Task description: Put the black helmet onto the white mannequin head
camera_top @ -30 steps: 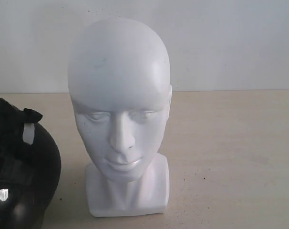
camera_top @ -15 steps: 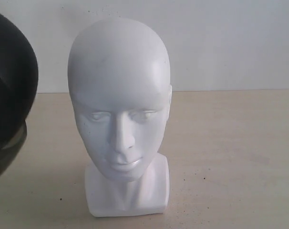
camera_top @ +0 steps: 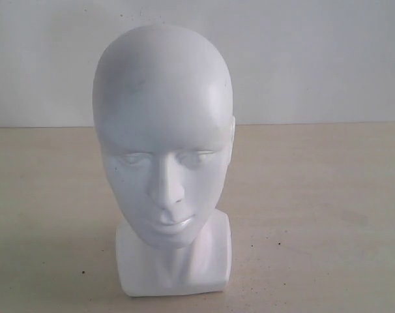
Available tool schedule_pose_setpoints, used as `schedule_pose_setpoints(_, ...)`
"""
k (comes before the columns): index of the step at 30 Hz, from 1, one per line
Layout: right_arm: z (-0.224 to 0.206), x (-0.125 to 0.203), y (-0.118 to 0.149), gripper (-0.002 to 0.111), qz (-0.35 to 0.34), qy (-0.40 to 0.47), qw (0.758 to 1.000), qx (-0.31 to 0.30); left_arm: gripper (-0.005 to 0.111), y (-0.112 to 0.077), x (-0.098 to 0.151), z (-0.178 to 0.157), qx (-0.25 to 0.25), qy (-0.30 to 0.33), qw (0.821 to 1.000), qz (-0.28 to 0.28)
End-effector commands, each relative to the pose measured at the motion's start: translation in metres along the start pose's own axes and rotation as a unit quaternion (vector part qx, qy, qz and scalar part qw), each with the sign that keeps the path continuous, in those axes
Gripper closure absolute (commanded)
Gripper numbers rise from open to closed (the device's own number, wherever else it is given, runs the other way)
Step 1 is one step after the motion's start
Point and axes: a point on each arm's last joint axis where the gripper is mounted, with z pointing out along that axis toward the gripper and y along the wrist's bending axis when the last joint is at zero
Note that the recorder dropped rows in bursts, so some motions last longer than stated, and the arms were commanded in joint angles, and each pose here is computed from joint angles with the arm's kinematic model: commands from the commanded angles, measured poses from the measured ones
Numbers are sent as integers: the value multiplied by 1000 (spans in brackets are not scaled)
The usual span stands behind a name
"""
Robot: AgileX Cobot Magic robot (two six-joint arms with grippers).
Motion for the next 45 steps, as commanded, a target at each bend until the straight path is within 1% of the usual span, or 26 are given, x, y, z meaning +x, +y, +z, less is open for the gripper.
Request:
schedule_pose_setpoints(1,0,-1,0,108,-3,-9,1000,2,102,-3,-26,-20,-23,-112,990,85)
schedule_pose_setpoints(5,0,-1,0,108,-3,-9,1000,2,102,-3,-27,-20,-27,-116,989,90)
schedule_pose_setpoints(8,0,-1,0,108,-3,-9,1000,2,102,-1,-30,-21,-34,-136,989,48)
schedule_pose_setpoints(12,0,-1,0,108,-3,-9,1000,2,102,3,-36,-24,-51,-171,984,25)
schedule_pose_setpoints(19,0,-1,0,108,-3,-9,1000,2,102,3,-37,-24,-57,-175,982,32)
schedule_pose_setpoints(26,0,-1,0,108,-3,-9,1000,2,102,4,-38,-24,-68,-178,979,73)
schedule_pose_setpoints(35,0,-1,0,108,-4,-9,1000,2,102,5,-39,-25,-71,-182,978,73)
schedule_pose_setpoints(40,0,-1,0,108,-4,-9,1000,2,102,7,-39,-25,-89,-185,975,83)
schedule_pose_setpoints(43,0,-1,0,108,-4,-9,1000,2,102,11,-39,-26,-108,-182,975,69)
schedule_pose_setpoints(45,0,-1,0,108,-4,-9,1000,2,102,14,-38,-25,-117,-192,973,49)
